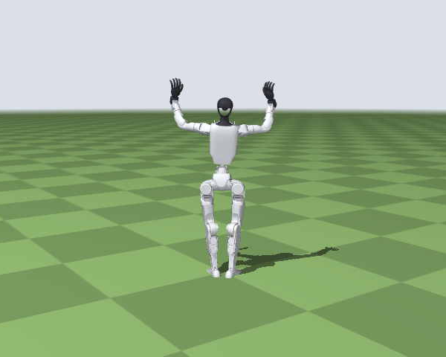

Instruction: Upper body actions

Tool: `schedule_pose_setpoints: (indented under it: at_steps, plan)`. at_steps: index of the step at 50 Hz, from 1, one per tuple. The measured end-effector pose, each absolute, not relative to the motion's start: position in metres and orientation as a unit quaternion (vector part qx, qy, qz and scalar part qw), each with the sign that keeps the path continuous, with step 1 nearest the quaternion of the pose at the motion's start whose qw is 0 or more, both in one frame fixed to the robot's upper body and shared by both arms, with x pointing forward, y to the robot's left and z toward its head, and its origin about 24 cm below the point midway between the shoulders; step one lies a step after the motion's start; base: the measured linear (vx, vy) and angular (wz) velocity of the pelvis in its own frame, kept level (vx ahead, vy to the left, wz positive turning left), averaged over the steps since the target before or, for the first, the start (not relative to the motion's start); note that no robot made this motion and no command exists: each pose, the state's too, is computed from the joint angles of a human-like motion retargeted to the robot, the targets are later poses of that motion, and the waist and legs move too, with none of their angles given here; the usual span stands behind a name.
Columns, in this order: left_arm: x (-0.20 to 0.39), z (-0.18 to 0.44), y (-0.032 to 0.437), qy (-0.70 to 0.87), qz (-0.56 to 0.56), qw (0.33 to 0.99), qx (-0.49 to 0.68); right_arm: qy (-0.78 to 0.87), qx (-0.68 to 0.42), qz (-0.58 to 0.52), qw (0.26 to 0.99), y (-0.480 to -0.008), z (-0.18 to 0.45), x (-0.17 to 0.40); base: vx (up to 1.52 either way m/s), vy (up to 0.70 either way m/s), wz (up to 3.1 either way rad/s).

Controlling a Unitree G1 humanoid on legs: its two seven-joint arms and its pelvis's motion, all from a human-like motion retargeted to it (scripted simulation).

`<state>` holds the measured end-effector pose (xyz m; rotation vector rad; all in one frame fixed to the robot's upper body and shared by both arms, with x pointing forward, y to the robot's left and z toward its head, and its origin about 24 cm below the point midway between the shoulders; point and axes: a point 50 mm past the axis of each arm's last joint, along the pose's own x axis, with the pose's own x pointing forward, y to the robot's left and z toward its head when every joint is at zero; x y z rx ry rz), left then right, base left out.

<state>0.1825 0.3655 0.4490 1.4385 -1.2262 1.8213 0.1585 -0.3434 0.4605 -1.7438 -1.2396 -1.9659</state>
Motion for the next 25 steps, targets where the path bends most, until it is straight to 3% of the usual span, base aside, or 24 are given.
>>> schedule_pose_setpoints:
  at_steps: [3,5,8,10,12,15,18,22,25]
  plan:
    - [0.16,0.422,0.432,-0.337,0.739,0.371,0.45,-0.395,-0.556,-0.693,0.234,-0.385,0.44,0.166,-0.15,0.03,-0.27]
    - [0.141,0.388,0.477,-0.241,0.775,0.476,0.339,-0.352,-0.43,-0.741,0.377,-0.424,0.415,0.163,-0.13,-0.02,-0.03]
    - [0.138,0.344,0.509,-0.224,0.713,0.643,0.165,-0.269,-0.191,-0.735,0.593,-0.47,0.373,0.165,-0.1,-0.04,0.15]
    - [0.138,0.331,0.51,-0.327,0.668,0.668,0.026,-0.288,-0.07,-0.655,0.695,-0.479,0.356,0.173,-0.02,-0.06,0.28]
    - [0.124,0.329,0.504,-0.463,0.656,0.59,-0.085,-0.366,0.028,-0.625,0.689,-0.477,0.351,0.168,0.0,-0.02,0.12]
    - [0.097,0.33,0.486,-0.567,0.697,0.428,-0.095,-0.503,0.105,-0.645,0.565,-0.453,0.353,0.157,0.0,0.0,0.0]
    - [0.114,0.362,0.464,-0.558,0.676,0.48,0.045,-0.586,0.045,-0.642,0.493,-0.412,0.374,0.157,0.03,0.03,-0.01]
    - [0.164,0.41,0.401,-0.596,0.503,0.587,0.217,-0.649,-0.095,-0.52,0.548,-0.349,0.41,0.172,0.07,0.03,0.15]
    - [0.195,0.433,0.336,-0.625,0.409,0.565,0.351,-0.681,-0.241,-0.437,0.536,-0.301,0.427,0.177,0.08,0.03,0.21]
